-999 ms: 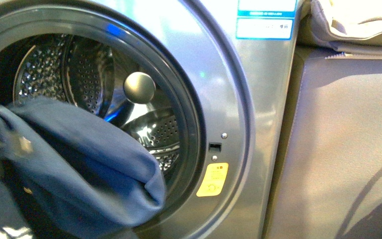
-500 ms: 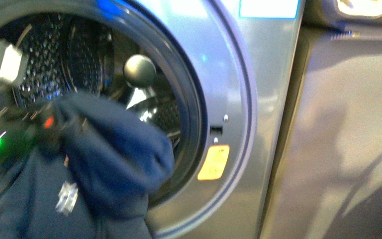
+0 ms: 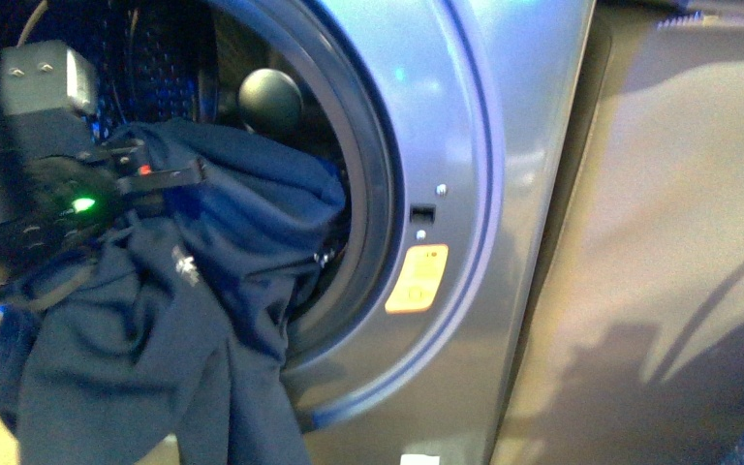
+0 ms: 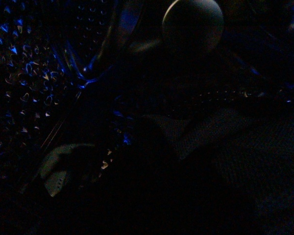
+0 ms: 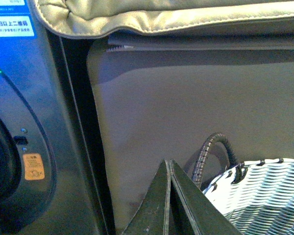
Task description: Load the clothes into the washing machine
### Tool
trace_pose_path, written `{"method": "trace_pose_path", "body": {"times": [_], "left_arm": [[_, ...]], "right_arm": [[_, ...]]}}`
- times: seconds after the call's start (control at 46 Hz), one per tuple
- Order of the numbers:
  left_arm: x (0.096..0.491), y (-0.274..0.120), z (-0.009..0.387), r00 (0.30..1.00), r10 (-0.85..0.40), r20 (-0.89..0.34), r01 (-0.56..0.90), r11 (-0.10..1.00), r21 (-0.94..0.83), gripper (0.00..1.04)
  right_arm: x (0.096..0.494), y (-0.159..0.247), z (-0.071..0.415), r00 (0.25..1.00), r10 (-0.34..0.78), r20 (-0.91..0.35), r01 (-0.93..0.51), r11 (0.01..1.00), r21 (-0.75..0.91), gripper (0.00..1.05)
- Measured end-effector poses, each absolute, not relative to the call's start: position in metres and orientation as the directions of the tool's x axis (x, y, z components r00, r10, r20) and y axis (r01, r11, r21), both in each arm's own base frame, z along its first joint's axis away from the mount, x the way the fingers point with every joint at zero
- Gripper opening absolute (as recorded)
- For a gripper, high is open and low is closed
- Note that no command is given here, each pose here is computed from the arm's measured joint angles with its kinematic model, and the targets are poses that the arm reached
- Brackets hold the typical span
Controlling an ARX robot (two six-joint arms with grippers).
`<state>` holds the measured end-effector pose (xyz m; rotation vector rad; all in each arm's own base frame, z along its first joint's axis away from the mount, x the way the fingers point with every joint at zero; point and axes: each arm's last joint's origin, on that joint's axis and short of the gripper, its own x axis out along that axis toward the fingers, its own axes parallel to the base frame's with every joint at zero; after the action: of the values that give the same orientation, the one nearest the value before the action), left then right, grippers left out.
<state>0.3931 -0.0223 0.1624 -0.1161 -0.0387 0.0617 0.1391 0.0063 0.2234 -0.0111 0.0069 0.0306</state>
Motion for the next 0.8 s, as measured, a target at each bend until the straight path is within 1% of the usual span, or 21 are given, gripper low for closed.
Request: {"method": "trace_pose_path", "body": {"times": [0.152,0.434,0.804], "left_arm": [[0.407,-0.023,0.153,0.997,0.079,0.027,-0.075,0.990,-0.122,0.08],[0.433,-0.032,0.129,0.995,0.100,0.016,-0.097,0.986,-0.135,0.08],[0.470,-0.042,0.115,0.991,0.131,0.028,-0.125,0.981,-0.145,0.08]], "right_arm": [[0.133,0.000,0.212,1.000,-0.001,-0.006,0.001,1.000,-0.011,0.02],[0.123,0.000,0.192,1.000,0.000,-0.001,0.000,1.000,-0.010,0.02],[0.114,0.000,0.179,1.000,0.000,0.000,0.000,1.000,-0.010,0.02]]}}
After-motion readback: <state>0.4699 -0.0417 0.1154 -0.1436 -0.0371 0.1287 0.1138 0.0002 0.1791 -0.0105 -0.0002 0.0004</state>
